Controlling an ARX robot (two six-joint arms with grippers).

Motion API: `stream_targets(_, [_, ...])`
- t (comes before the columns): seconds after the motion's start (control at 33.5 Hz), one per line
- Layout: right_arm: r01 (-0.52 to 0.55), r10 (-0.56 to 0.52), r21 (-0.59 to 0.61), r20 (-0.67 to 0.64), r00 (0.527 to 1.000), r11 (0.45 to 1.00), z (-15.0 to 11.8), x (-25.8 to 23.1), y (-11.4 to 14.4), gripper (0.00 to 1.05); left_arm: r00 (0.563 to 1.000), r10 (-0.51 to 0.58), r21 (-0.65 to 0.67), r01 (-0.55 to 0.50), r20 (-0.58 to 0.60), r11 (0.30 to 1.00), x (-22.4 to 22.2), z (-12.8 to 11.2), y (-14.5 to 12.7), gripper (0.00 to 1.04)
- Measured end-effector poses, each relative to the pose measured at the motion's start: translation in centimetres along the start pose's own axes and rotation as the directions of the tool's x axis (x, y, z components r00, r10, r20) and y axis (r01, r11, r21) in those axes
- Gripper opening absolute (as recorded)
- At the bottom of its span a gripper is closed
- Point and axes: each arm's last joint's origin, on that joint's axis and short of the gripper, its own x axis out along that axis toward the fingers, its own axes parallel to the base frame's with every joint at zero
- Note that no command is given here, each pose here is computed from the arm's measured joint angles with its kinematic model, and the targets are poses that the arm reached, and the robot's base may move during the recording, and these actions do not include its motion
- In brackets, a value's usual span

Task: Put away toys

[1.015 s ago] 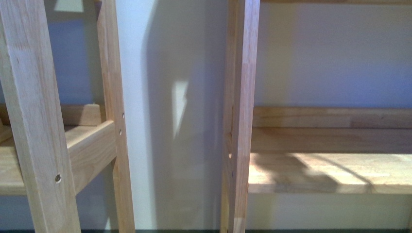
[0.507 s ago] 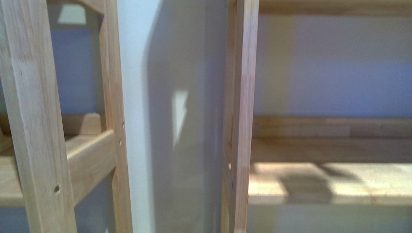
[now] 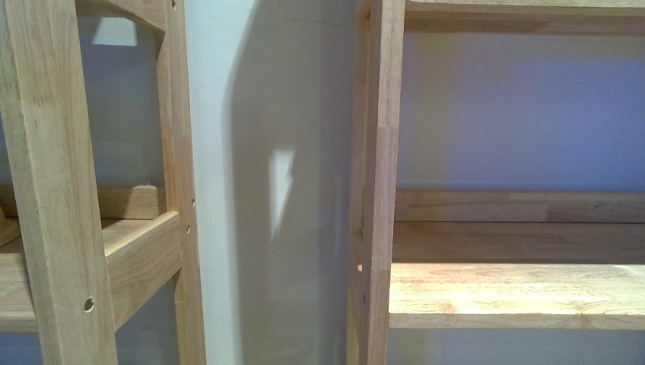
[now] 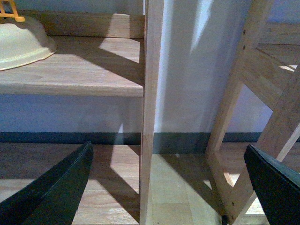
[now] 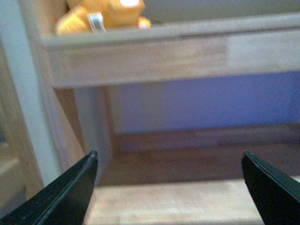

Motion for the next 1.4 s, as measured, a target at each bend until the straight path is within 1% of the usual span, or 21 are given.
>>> stream_targets(0.09, [0.008,-0.014,-0.045,-0.125,0.992,0.999,-0.8,-0.5,-0.5,0.80,1.000,0.000,0.000,0.000,0.000,1.000,0.0,0.0,0.0,0.99])
stream_targets(0.15, [0.003,-0.020,-0.078,-0.213,0.977,0.997,-2.8,-1.1,-1.1,0.70,1.000,0.000,0.000,0.000,0.000,1.000,0.0,0.0,0.0,0.99])
stream_targets(0.21, [0.004,-0.027,-0.092,-0.254,0.967,0.996,-4.4,-1.9,-1.6,0.59,1.000,0.000,0.000,0.000,0.000,1.000,0.0,0.0,0.0,0.99])
stream_targets(0.27, [0.000,-0.021,-0.085,-0.254,0.967,0.996,-5.6,-2.5,-2.1,0.46,1.000,0.000,0.000,0.000,0.000,1.000,0.0,0.0,0.0,0.99])
stream_targets(0.39, [0.004,-0.020,-0.072,-0.223,0.975,0.997,-6.6,-3.1,-2.9,0.25,1.000,0.000,0.000,0.000,0.000,1.000,0.0,0.0,0.0,0.99])
stream_targets(0.42, [0.005,-0.022,-0.073,-0.227,0.974,0.997,-7.2,-3.2,-3.1,0.18,1.000,0.000,0.000,0.000,0.000,1.000,0.0,0.0,0.0,0.99])
stream_targets(0.51, [0.010,-0.028,-0.077,-0.238,0.971,0.997,-8.4,-3.4,-3.4,0.04,1.000,0.000,0.000,0.000,0.000,1.000,0.0,0.0,0.0,0.99])
stream_targets(0.54, [0.007,-0.026,-0.078,-0.240,0.970,0.997,-8.6,-3.5,-3.5,0.02,1.000,0.000,0.000,0.000,0.000,1.000,0.0,0.0,0.0,0.99])
stream_targets(0.66, [0.005,-0.022,-0.075,-0.240,0.970,0.997,-9.4,-3.7,-4.0,0.04,1.000,0.000,0.000,0.000,0.000,1.000,0.0,0.0,0.0,0.99])
stream_targets(0.69, [-0.022,0.005,-0.068,-0.241,0.971,0.997,-9.5,-3.8,-4.1,0.04,1.000,0.000,0.000,0.000,0.000,1.000,0.0,0.0,0.0,0.99])
stream_targets(0.75, [-0.018,0.001,-0.068,-0.242,0.970,0.998,-9.9,-3.8,-4.5,0.04,1.000,0.000,0.000,0.000,0.000,1.000,0.0,0.0,0.0,0.99])
stream_targets(0.87, [0.024,-0.041,-0.076,-0.237,0.971,0.997,-10.5,-4.0,-5.0,0.04,1.000,0.001,0.000,-0.001,0.000,1.000,0.0,0.0,0.0,0.99])
stream_targets(1.13, [0.019,-0.036,-0.075,-0.238,0.970,0.997,-12.0,-4.4,-5.1,0.04,1.000,0.000,0.000,0.000,0.000,1.000,0.0,0.0,0.0,0.99])
stream_targets(1.4, [0.019,-0.036,-0.075,-0.238,0.970,0.997,-12.8,-4.6,-5.1,0.04,1.000,0.000,0.000,0.000,0.000,1.000,0.0,0.0,0.0,0.99])
